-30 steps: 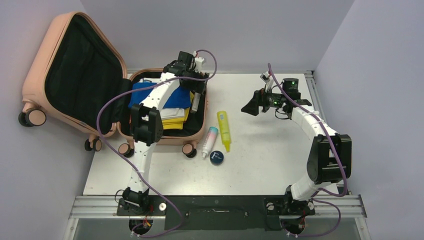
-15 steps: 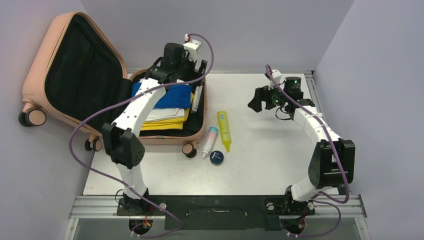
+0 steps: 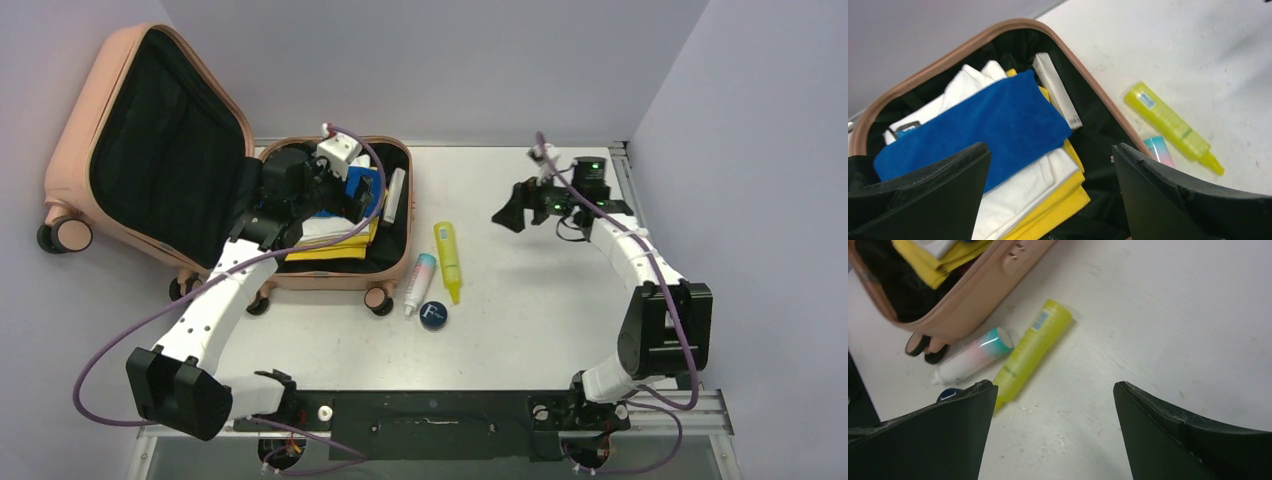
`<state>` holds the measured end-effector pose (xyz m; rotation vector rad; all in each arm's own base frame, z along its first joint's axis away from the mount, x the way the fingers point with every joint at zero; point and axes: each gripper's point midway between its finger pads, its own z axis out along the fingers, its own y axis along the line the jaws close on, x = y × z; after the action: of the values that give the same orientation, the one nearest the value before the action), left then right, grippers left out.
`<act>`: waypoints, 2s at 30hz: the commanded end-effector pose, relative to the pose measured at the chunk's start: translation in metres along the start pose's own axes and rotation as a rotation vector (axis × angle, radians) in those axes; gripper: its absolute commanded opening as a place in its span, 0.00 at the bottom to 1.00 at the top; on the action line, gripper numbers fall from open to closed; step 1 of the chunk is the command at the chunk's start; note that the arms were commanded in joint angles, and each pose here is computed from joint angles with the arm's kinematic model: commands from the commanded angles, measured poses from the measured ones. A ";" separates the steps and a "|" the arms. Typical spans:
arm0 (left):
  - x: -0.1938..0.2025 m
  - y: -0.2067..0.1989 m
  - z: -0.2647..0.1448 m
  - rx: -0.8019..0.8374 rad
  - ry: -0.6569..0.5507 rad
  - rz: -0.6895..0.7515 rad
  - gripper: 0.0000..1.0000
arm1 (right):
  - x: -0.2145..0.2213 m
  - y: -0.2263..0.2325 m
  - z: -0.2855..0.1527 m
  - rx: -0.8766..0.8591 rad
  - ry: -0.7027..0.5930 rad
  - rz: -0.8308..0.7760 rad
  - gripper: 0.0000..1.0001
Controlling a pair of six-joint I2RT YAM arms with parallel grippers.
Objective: Pack the luggage
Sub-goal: Pick up the makeup from the center of the board.
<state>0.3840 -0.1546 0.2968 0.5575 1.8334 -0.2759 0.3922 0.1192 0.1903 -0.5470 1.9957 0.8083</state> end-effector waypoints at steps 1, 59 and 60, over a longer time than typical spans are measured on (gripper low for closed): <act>0.023 -0.028 -0.010 0.173 0.008 0.132 0.96 | 0.008 0.095 0.029 -0.277 0.096 -0.310 0.90; 0.096 -0.014 -0.021 0.302 0.050 -0.039 0.96 | 0.142 0.060 0.151 0.086 0.466 -0.241 0.95; 0.096 -0.014 -0.022 0.303 0.050 -0.041 0.96 | 0.145 0.058 0.152 0.088 0.473 -0.239 0.94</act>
<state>0.3331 -0.1286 0.1998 0.7304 1.9323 -0.5366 0.3622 0.2560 0.0233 -0.9939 2.3362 0.4518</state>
